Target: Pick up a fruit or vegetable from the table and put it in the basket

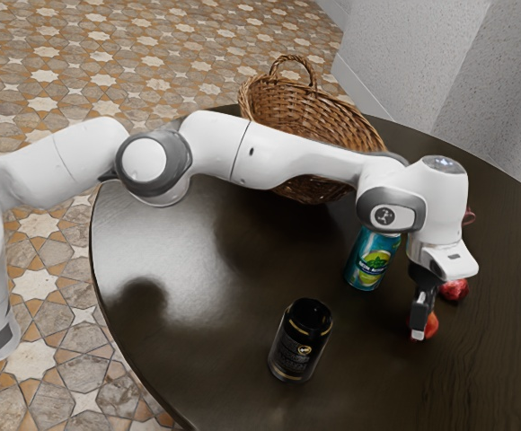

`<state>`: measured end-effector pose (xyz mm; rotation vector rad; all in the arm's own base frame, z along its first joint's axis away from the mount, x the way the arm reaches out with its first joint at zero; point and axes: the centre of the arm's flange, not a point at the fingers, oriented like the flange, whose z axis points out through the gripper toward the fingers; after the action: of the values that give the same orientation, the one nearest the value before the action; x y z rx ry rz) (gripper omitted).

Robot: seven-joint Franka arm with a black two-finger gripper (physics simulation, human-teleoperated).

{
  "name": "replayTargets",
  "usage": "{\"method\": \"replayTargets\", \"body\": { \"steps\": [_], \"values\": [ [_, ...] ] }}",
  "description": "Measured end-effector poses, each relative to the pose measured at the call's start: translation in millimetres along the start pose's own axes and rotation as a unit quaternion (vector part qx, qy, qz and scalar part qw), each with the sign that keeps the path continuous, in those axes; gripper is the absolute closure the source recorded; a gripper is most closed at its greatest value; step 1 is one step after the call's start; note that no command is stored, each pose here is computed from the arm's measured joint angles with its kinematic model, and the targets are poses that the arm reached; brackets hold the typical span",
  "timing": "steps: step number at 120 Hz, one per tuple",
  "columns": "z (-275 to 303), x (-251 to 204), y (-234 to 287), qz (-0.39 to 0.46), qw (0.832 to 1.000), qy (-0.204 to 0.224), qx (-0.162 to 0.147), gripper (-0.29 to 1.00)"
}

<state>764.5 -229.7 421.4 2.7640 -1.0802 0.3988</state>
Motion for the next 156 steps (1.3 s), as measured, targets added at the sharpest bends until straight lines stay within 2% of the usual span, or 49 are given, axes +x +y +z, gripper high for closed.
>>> {"method": "replayTargets", "body": {
  "steps": [11,22,28,38,59,83,92,108,156],
  "values": [
    [-1,0,-1,-0.003,1.000,0.000,0.001,0.32],
    [-4,0,-1,-0.008,1.000,0.003,-0.001,0.35],
    [-21,-1,-6,-0.012,1.000,0.006,0.012,0.36],
    [-66,1,-3,-0.008,0.999,0.012,0.047,0.37],
    [-198,-21,20,-0.012,0.989,0.006,0.148,0.36],
    [-309,-104,-7,-0.097,0.968,-0.034,0.230,0.38],
    [-324,-138,-21,-0.134,0.961,-0.055,0.234,0.37],
    [-336,-193,-58,-0.201,0.951,-0.083,0.220,0.37],
    [-358,-288,-130,-0.302,0.922,-0.127,0.205,0.37]
  ]
}}
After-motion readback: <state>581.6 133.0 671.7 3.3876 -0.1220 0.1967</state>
